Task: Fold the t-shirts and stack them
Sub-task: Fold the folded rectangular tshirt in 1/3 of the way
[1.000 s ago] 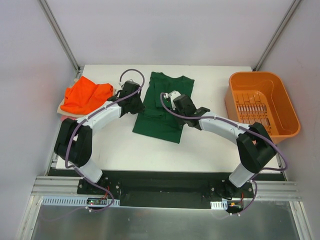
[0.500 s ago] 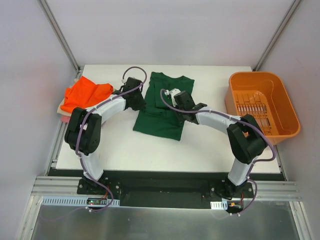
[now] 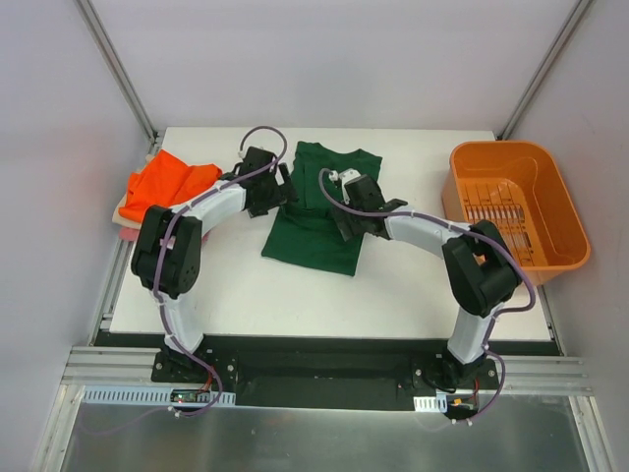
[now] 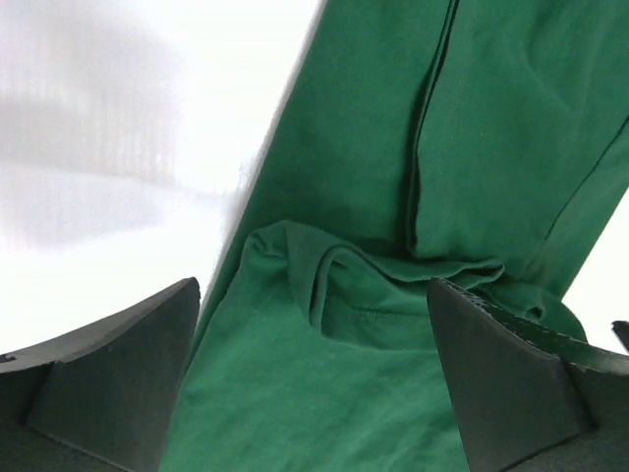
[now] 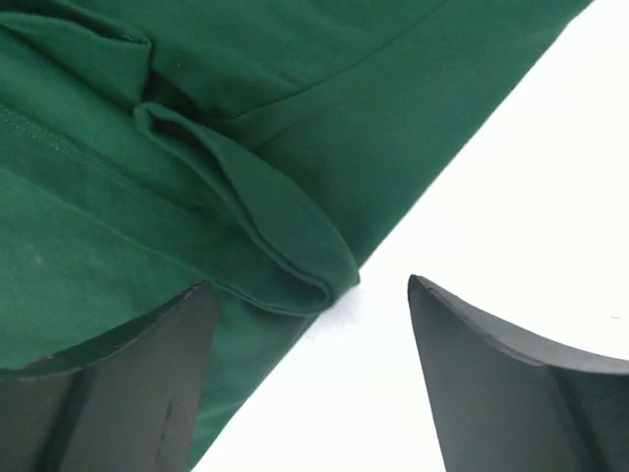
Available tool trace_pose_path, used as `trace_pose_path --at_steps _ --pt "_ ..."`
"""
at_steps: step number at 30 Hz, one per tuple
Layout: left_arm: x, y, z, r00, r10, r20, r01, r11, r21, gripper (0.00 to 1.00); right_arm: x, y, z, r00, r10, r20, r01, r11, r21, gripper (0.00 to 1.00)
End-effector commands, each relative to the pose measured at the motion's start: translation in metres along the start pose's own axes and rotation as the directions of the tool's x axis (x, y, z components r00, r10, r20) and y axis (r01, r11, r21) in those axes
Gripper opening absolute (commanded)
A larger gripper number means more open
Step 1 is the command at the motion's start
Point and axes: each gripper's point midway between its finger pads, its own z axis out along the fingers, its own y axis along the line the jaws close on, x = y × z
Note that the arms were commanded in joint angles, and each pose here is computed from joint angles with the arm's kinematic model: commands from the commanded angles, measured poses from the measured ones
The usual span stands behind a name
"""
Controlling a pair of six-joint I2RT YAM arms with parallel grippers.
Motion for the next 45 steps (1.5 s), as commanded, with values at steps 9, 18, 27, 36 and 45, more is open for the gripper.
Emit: trace_pose_path --at_steps 9,18,27,36,45 --pt "0.025 0.055 -0.130 0.971 -0.068 0.229 0.067 0.998 0.011 0.99 -0.026 0.075 -0.082 0.979 0.146 0.142 -0.073 0.901 -0.428 0.97" --pt "0.086 0.117 -0.129 0.966 -0.138 0.220 0.158 0.984 -0.078 0.99 -0.042 0.125 -0.035 0.991 0.127 0.035 -0.091 0.854 -0.513 0.96" --pt "0.089 0.125 -0.125 0.973 -0.116 0.199 0.143 0.981 -0.129 0.99 -0.063 0.071 0.036 0.996 0.088 -0.014 -0.089 0.961 -0.264 0.96" --pt "0.089 0.128 -0.128 0.972 -0.107 0.207 0.139 0.980 -0.145 0.99 -0.136 -0.031 0.037 0.989 0.120 0.089 -0.119 0.993 -0.023 0.96" --pt "0.082 0.102 -0.114 0.986 -0.108 0.127 0.120 0.989 -0.089 0.99 -0.066 0.026 -0.049 0.984 -0.005 0.177 0.042 0.977 -0.207 0.97"
